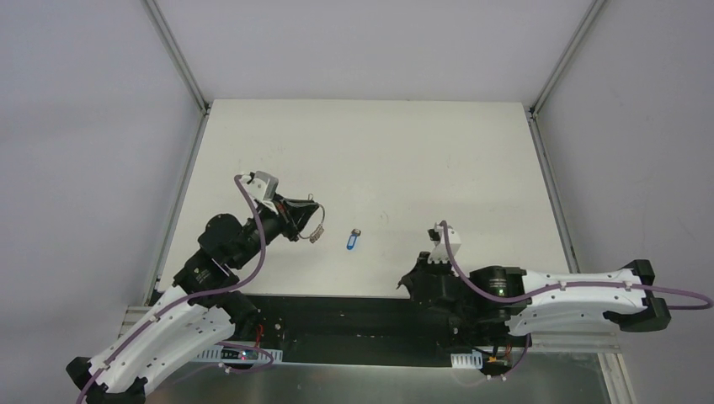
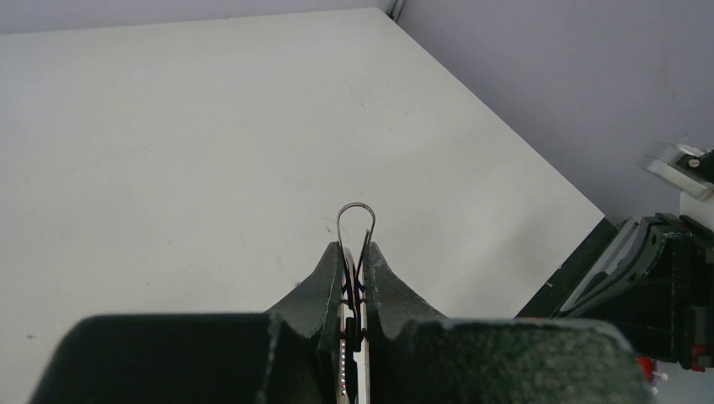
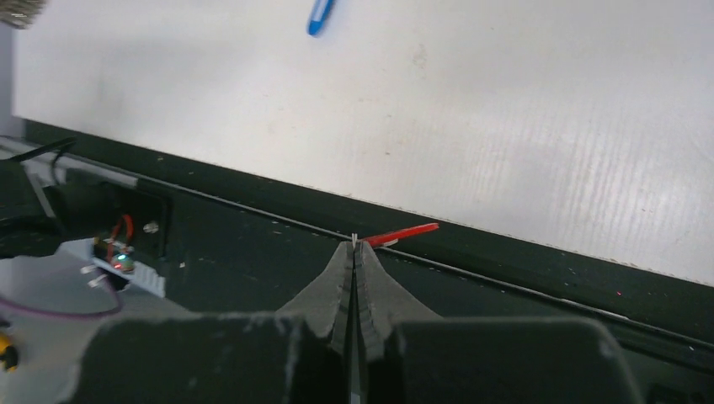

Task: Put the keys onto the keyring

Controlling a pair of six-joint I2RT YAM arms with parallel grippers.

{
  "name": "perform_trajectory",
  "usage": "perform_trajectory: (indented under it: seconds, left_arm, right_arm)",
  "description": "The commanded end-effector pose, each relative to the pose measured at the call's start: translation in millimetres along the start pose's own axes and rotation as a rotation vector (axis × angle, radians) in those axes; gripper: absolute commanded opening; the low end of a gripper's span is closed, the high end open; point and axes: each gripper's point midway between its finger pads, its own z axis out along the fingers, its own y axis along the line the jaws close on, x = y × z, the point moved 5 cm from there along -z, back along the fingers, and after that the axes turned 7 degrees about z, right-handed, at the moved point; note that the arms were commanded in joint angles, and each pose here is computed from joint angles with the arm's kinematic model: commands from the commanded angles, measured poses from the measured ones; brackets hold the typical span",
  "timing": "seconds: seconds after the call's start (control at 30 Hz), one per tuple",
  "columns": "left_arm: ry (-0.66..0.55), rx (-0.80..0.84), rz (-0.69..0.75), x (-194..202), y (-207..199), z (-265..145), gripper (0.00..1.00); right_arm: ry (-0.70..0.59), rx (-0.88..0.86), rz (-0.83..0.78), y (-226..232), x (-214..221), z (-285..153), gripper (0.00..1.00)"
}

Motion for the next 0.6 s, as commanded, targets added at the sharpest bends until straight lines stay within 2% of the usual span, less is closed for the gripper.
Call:
perform_trajectory:
  seconds: [0.0,0.2,0.57]
  left_arm:
    - [-0.17,0.124,0.025,-23.8,-16.4,5.2,0.0]
    - [-0.341,0.271,0.12,-29.9,-30.9,2.9,0.0]
    - [-0.49,0.346,0.271,-42.7,-38.9,-5.0,0.0]
  right_arm:
    - [0.009,-0.212,-0.045,31.7,-19.6,-25.9,0.0]
    - [0.051,-0.445,-0.03,61.5,-32.8,-55.8,0.0]
    - [0.08,-0.7,-0.026,111.7,-53.6,-88.2,0.0]
